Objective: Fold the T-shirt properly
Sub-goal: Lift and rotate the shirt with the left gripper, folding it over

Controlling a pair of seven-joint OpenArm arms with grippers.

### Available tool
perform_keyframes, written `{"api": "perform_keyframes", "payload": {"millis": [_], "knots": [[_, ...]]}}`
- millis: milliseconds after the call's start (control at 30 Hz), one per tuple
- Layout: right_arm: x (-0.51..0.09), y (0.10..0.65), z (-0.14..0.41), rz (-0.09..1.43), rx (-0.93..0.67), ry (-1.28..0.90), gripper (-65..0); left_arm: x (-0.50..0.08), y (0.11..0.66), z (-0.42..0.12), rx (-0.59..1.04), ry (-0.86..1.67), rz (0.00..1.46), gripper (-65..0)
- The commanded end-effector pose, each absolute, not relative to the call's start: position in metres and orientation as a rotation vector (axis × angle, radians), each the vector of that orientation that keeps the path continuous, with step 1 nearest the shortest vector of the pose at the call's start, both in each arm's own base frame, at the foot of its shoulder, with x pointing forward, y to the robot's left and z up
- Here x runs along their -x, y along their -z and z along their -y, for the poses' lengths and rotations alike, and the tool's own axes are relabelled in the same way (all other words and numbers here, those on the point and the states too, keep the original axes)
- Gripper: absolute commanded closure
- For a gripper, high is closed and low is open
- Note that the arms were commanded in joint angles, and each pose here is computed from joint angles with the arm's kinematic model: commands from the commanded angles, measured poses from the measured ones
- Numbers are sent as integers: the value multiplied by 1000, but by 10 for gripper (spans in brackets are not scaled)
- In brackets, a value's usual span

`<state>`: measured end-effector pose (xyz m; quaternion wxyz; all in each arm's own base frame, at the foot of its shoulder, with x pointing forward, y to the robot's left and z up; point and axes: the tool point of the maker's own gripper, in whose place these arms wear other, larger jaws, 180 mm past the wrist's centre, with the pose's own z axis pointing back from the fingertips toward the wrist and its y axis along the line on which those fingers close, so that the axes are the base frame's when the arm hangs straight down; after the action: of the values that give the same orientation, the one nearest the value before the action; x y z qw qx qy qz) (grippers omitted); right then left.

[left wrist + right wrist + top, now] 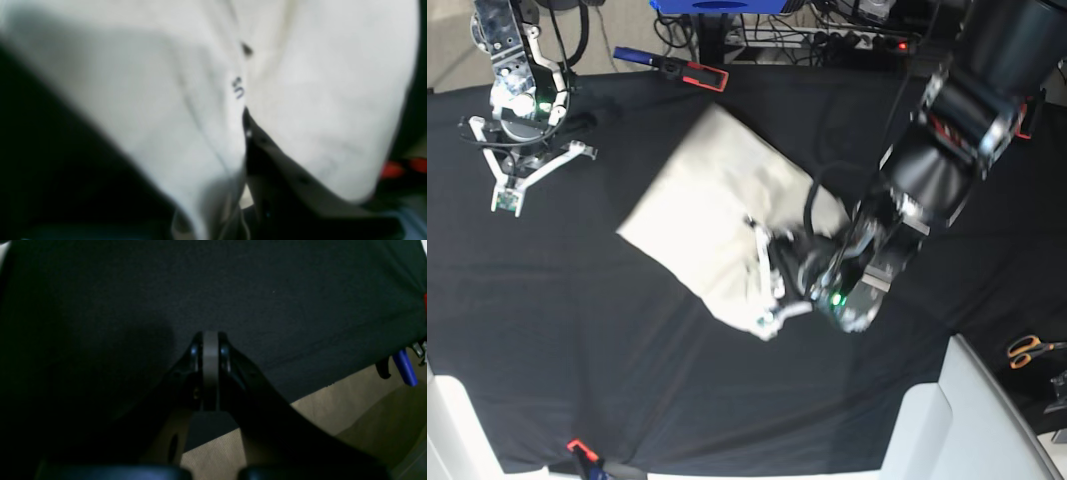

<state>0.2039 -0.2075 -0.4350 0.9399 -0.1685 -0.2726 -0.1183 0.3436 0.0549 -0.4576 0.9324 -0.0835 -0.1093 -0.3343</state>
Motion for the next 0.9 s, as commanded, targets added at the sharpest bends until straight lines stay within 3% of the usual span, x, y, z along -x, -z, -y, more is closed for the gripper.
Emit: {"api": "perform_keyframes", "payload": {"millis": [0, 200, 500, 867], "knots": [[-211, 426, 212, 598, 361, 237, 0, -359, 449, -59, 130, 702, 249, 0], [-208, 428, 214, 591, 364, 240, 0, -371, 450, -46, -74, 920, 251, 0], [-209, 427, 214, 593, 365, 241, 0, -397, 431, 7, -358, 1181, 440, 0], [-209, 427, 217, 594, 371, 239, 0, -397, 421, 49, -388, 1277, 543, 0]]}}
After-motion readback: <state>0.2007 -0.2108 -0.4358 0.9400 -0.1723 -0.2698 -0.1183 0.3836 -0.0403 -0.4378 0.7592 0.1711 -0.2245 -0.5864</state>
